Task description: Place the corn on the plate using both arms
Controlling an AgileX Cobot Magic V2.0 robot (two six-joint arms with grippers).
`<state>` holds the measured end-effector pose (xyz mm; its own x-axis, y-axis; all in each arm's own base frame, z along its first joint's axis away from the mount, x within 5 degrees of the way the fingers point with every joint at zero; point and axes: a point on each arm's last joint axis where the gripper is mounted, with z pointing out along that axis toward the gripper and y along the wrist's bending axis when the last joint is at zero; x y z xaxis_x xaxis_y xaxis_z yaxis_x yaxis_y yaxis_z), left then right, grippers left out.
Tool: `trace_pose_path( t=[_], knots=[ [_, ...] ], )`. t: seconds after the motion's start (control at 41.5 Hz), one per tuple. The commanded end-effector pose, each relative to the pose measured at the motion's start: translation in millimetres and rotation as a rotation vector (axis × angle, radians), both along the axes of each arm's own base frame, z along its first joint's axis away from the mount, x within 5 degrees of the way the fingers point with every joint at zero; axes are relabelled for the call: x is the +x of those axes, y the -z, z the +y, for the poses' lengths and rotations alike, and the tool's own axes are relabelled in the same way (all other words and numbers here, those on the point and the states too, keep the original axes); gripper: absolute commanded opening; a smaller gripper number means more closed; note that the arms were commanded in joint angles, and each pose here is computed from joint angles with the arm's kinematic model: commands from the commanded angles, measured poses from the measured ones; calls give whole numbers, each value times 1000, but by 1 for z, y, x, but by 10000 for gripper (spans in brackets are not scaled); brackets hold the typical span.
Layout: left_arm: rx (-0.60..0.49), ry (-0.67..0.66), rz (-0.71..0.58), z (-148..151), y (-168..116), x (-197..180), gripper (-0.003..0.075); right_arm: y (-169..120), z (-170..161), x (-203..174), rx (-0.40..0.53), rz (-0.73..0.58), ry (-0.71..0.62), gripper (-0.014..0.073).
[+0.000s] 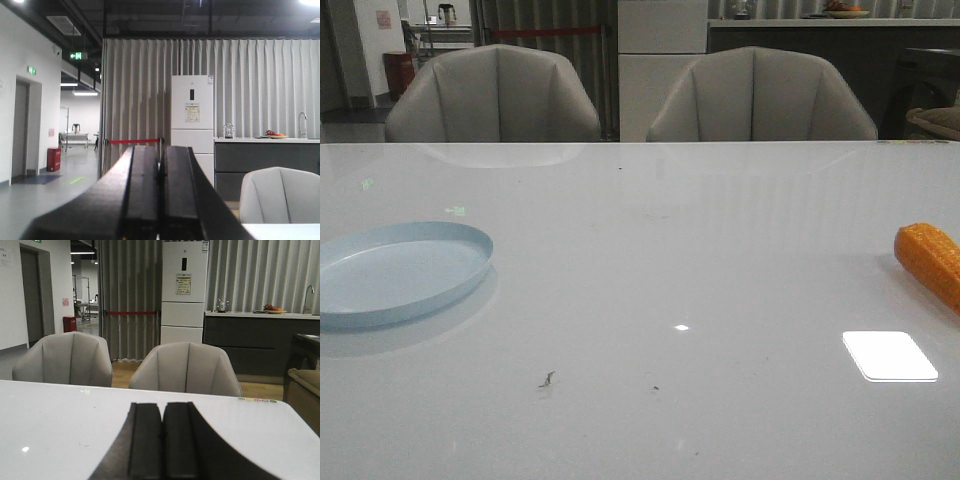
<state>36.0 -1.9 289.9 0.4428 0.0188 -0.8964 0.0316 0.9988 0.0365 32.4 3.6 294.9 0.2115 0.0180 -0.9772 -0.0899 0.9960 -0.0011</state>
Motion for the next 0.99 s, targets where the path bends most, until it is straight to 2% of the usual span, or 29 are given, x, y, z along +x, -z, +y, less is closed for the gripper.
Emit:
trace_pose_path(
  t=[0.0,0.145,0.265,0.482,0.675,0.723,0.82,0.965],
  knots=[
    [14,-4,-48,0,-37,-5,94,-38,0,-4,5,-44,-1,65],
    [21,-7,36,-1,-64,9,94,-73,1,6,1,-6,-5,65],
    [26,-7,145,-2,-76,37,94,-83,3,34,-5,74,-4,65],
    [31,-2,361,-5,-55,96,94,-68,7,92,-16,240,0,65],
    [37,0,452,-6,-38,126,102,-46,10,128,-27,400,0,74],
    [39,0,490,-7,-32,133,121,-41,11,133,-23,434,-2,92],
    [41,0,534,-7,-24,142,207,-34,12,141,-2,477,-5,151],
    [45,1,598,-8,-12,155,362,-25,13,151,32,532,-9,298]
  ],
)
